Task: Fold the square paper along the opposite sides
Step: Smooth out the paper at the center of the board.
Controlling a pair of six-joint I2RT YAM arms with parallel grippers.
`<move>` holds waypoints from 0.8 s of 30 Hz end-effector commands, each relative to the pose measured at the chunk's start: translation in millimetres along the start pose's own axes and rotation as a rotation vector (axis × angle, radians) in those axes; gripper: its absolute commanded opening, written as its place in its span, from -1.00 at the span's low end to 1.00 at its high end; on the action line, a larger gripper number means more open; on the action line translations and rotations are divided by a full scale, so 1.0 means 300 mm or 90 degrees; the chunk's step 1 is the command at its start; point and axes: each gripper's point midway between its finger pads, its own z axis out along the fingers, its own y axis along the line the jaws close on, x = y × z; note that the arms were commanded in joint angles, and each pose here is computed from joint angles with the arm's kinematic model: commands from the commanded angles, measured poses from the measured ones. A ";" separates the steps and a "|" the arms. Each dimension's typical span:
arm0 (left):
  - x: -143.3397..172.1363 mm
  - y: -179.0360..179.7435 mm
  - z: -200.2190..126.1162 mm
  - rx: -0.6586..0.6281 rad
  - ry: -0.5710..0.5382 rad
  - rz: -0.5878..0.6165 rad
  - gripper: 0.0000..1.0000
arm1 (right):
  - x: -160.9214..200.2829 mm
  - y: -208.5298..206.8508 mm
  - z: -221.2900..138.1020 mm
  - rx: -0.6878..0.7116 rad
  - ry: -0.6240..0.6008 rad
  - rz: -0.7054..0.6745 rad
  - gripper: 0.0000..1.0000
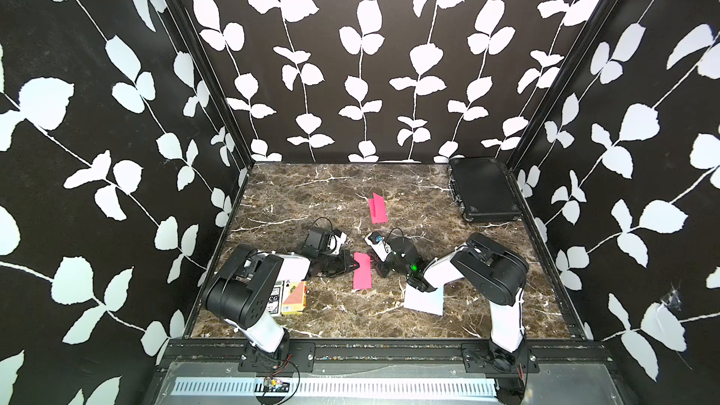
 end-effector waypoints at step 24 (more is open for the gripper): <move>-0.058 0.042 0.003 -0.040 -0.080 -0.055 -1.00 | 0.058 0.082 0.050 0.028 0.057 0.034 -0.92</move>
